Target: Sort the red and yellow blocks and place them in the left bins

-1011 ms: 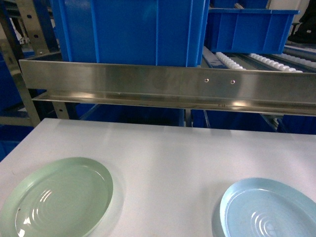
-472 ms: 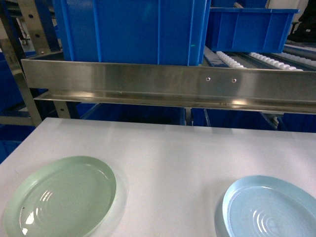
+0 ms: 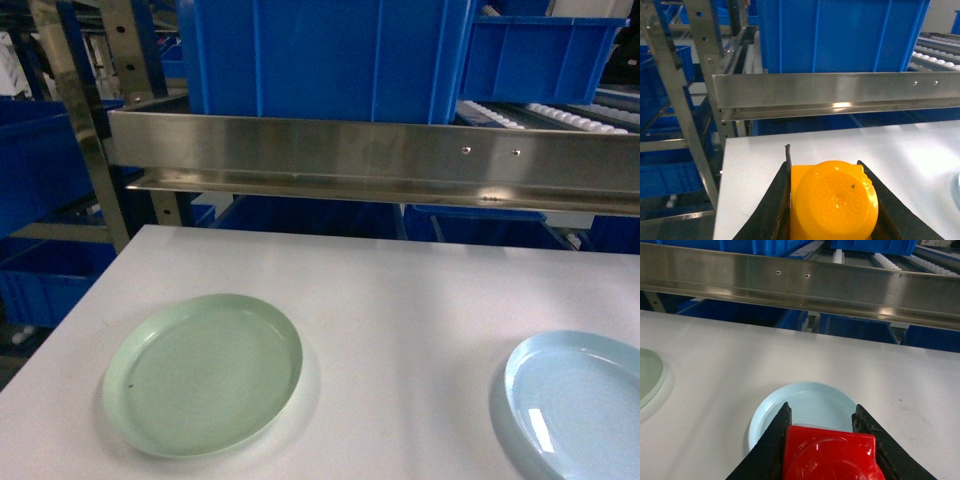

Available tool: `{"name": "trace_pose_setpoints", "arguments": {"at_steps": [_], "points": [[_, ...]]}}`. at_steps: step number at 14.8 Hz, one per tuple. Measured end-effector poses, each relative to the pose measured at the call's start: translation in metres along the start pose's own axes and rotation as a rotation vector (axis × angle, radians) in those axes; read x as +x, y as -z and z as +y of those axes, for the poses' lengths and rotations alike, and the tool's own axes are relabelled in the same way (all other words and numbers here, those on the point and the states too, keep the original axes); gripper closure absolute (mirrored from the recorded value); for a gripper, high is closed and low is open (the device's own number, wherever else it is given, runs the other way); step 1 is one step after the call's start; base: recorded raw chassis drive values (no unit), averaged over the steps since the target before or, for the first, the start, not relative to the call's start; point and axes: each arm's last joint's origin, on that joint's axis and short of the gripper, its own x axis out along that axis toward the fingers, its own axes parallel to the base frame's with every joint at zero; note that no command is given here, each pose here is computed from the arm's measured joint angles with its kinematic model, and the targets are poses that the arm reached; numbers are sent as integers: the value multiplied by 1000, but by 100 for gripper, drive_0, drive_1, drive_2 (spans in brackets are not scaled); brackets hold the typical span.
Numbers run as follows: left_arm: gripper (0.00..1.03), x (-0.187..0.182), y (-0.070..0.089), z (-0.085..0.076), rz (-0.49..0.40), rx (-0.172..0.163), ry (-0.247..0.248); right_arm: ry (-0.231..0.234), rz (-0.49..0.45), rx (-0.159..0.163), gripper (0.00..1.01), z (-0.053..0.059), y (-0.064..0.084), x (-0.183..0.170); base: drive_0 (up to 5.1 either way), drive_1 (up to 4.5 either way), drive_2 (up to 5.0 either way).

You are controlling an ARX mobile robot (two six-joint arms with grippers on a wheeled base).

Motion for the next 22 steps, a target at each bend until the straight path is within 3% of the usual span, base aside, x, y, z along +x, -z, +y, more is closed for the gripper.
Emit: {"name": "trace_pose_setpoints", "arguments": {"at_steps": [4, 22], "points": [[77, 0, 0, 0, -2, 1, -4, 0, 0, 0, 72, 0, 0, 0, -447, 35, 416], [77, 0, 0, 1, -3, 1, -6, 1, -1, 0, 72, 0, 0, 0, -490, 246, 246]]}}
